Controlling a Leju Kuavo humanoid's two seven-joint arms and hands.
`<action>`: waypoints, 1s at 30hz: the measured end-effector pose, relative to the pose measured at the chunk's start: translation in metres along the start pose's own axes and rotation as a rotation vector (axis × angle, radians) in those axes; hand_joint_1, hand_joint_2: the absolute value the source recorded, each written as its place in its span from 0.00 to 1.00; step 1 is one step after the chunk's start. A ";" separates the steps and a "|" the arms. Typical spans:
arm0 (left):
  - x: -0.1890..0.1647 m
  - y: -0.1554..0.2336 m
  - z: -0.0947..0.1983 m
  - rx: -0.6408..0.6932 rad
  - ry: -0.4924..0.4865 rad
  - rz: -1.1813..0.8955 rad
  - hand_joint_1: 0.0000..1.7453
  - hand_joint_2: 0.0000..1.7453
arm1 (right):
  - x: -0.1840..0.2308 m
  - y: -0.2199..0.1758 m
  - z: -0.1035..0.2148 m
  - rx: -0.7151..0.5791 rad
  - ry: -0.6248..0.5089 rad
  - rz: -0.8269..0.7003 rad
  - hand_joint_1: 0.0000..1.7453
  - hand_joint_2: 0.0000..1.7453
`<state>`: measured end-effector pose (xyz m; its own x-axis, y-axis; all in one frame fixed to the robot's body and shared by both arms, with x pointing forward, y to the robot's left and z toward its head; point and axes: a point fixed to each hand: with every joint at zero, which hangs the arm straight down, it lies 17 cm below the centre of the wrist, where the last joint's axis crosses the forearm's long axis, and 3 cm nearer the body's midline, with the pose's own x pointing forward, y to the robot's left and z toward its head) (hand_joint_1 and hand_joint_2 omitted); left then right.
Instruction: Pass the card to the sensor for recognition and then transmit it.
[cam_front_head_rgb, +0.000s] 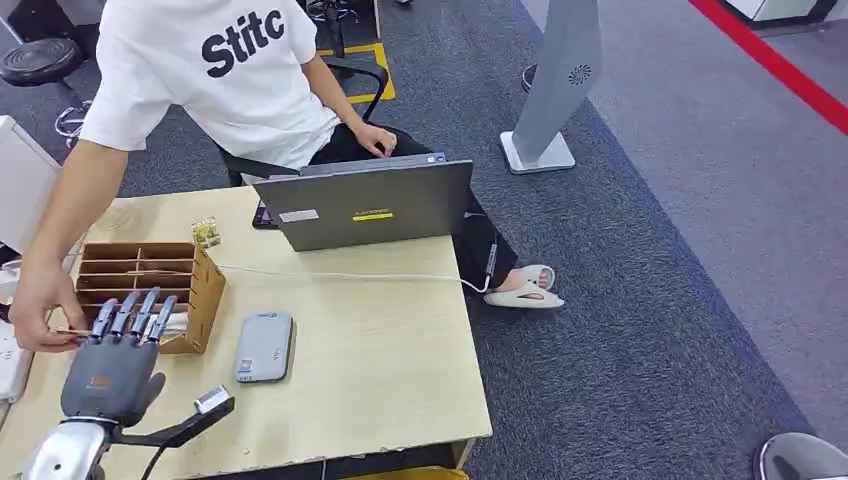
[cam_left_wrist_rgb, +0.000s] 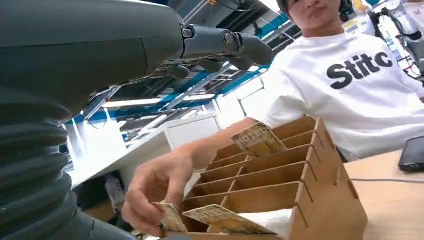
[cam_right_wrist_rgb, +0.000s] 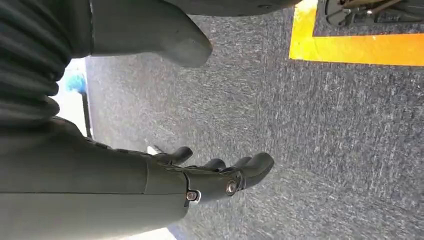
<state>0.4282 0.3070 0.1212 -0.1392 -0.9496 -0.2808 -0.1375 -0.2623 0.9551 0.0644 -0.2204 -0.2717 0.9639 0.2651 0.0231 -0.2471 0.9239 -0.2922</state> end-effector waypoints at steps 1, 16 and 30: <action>-0.002 0.001 -0.006 0.001 0.005 0.002 0.00 1.00 | 0.001 0.000 0.000 -0.001 -0.004 0.005 0.00 1.00; -0.017 -0.002 -0.048 -0.019 0.062 0.040 0.00 1.00 | 0.002 -0.003 -0.001 -0.008 -0.016 0.020 0.00 1.00; -0.003 0.008 -0.050 0.026 0.034 0.071 0.00 1.00 | 0.003 -0.004 -0.001 -0.013 -0.021 0.029 0.00 1.00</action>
<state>0.4769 0.2992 0.1343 -0.1161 -0.9710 -0.2089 -0.1539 -0.1902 0.9696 0.0684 -0.2238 -0.2716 0.9539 0.2981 0.0347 -0.2738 0.9118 -0.3059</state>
